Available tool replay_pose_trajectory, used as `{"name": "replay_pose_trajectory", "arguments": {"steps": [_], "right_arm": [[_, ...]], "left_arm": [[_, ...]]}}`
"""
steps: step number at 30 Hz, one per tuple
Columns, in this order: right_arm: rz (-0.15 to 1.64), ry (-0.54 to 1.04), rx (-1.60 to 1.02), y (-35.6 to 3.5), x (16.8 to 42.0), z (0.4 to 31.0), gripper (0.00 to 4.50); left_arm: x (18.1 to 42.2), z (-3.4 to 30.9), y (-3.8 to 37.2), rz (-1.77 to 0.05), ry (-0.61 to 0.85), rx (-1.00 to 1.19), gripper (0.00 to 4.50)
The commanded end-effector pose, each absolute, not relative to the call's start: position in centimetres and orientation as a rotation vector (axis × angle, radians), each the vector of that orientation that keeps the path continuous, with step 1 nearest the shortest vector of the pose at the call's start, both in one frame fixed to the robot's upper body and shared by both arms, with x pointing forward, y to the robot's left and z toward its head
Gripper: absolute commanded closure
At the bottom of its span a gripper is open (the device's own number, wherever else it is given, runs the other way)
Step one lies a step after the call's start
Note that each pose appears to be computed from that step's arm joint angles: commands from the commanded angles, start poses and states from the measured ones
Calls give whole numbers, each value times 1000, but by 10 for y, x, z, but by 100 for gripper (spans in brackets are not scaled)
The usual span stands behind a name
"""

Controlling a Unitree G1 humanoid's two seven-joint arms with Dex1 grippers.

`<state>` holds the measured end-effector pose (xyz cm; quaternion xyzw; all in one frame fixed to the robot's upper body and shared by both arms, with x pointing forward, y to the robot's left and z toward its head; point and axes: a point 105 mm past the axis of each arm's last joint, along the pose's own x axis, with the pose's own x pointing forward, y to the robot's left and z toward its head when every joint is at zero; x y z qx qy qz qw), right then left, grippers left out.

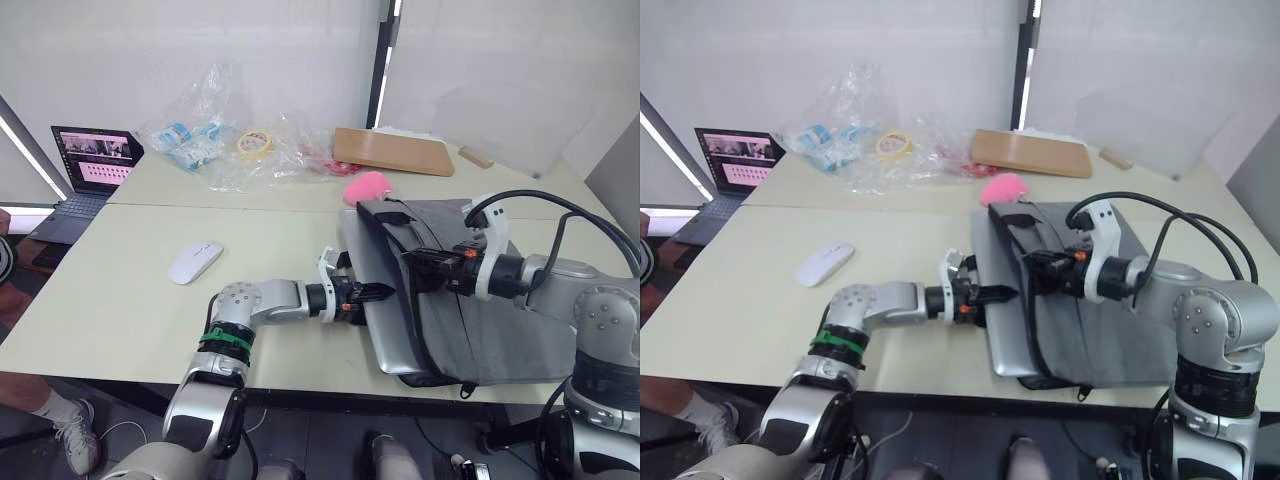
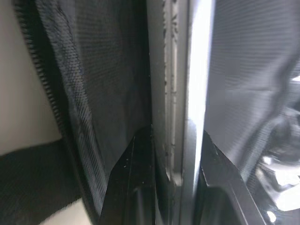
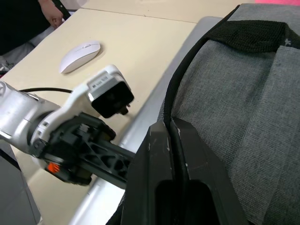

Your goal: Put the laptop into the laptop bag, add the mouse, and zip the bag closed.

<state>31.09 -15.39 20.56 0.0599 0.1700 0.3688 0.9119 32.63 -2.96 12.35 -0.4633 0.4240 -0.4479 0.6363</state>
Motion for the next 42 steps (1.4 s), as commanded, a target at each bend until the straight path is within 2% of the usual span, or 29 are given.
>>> {"name": "replay_pose_trajectory", "arguments": {"steps": [1,7,12,14,19,26,32,33,40,42], "right_arm": [[786,268,129,-150,306,224,448],[786,267,146,-151,307,225,448],[773,268,139,-155,308,224,448],[766,269,137,-157,309,223,450],[754,269,135,-161,311,222,450],[747,267,127,-164,315,222,450],[757,271,123,-162,316,221,450],[766,274,124,-160,316,221,450],[792,278,119,-157,315,223,450],[796,279,118,-157,314,223,450]], "left_arm": [[335,166,-43,-1152,801,-1127,418],[334,167,-69,-1188,790,-1114,418],[338,163,-68,-1164,768,-1085,418],[339,161,-62,-1157,752,-1065,313],[335,155,-46,-1147,765,-985,155],[328,155,-20,-1143,752,-973,155],[328,151,-18,-1111,731,-957,155],[329,149,-20,-1104,728,-969,211],[328,145,-28,-1094,737,-989,440],[328,145,-29,-1098,737,-980,448]]}}
